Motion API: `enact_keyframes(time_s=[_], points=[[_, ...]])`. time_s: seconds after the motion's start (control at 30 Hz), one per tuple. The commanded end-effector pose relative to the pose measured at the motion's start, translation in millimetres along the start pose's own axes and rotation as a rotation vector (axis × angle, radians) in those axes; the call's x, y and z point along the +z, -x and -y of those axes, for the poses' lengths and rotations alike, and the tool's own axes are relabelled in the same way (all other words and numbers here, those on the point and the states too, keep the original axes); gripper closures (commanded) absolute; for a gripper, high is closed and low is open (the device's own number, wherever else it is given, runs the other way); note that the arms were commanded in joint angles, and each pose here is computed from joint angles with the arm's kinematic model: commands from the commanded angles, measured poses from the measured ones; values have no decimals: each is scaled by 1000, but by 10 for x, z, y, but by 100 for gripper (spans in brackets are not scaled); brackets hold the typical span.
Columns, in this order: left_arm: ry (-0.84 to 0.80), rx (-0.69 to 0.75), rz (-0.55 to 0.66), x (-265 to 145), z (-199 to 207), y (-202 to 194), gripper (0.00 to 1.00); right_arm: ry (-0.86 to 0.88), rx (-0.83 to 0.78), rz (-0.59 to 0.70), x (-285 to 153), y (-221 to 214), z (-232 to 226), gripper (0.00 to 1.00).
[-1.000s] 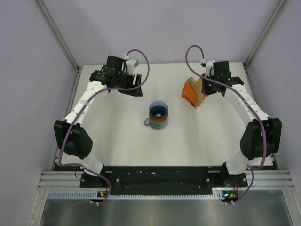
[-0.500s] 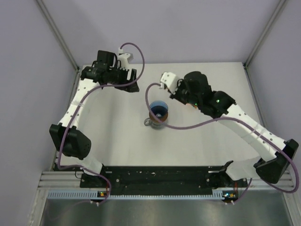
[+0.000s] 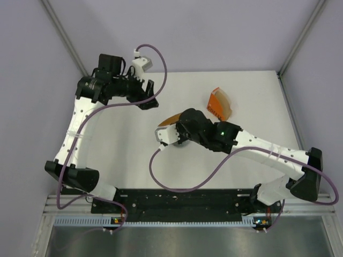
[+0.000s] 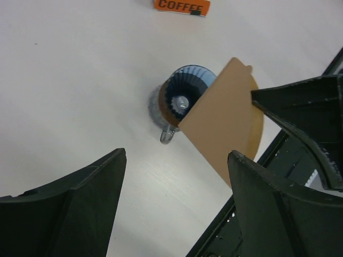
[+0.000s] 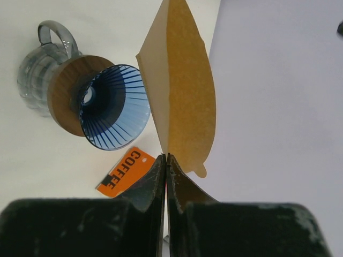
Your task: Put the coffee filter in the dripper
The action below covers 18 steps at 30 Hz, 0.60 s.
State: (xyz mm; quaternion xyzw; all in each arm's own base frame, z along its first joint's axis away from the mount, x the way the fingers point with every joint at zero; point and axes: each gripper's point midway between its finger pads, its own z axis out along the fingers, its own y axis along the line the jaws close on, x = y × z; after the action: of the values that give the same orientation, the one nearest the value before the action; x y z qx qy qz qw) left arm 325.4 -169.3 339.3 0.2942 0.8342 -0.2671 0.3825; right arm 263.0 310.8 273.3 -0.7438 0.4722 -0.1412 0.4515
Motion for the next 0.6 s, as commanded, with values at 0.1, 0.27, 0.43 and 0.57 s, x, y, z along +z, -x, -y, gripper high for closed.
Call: enact_keyframes(time_s=[0.1,0.27,0.43,0.57], points=[[-127,106,-96,281,556,-208,18,-35,-101,36,-48,213,89,100],[-151,129,-159,503,685,-350,25,-20,-111,25,-27,222,32,100],[-138,153,-221,664,687,-517,33,-16,-111,0,-4,179,4,100],[-38,146,-242,747,489,-544,59,-13,-107,10,-2,200,-6,100]])
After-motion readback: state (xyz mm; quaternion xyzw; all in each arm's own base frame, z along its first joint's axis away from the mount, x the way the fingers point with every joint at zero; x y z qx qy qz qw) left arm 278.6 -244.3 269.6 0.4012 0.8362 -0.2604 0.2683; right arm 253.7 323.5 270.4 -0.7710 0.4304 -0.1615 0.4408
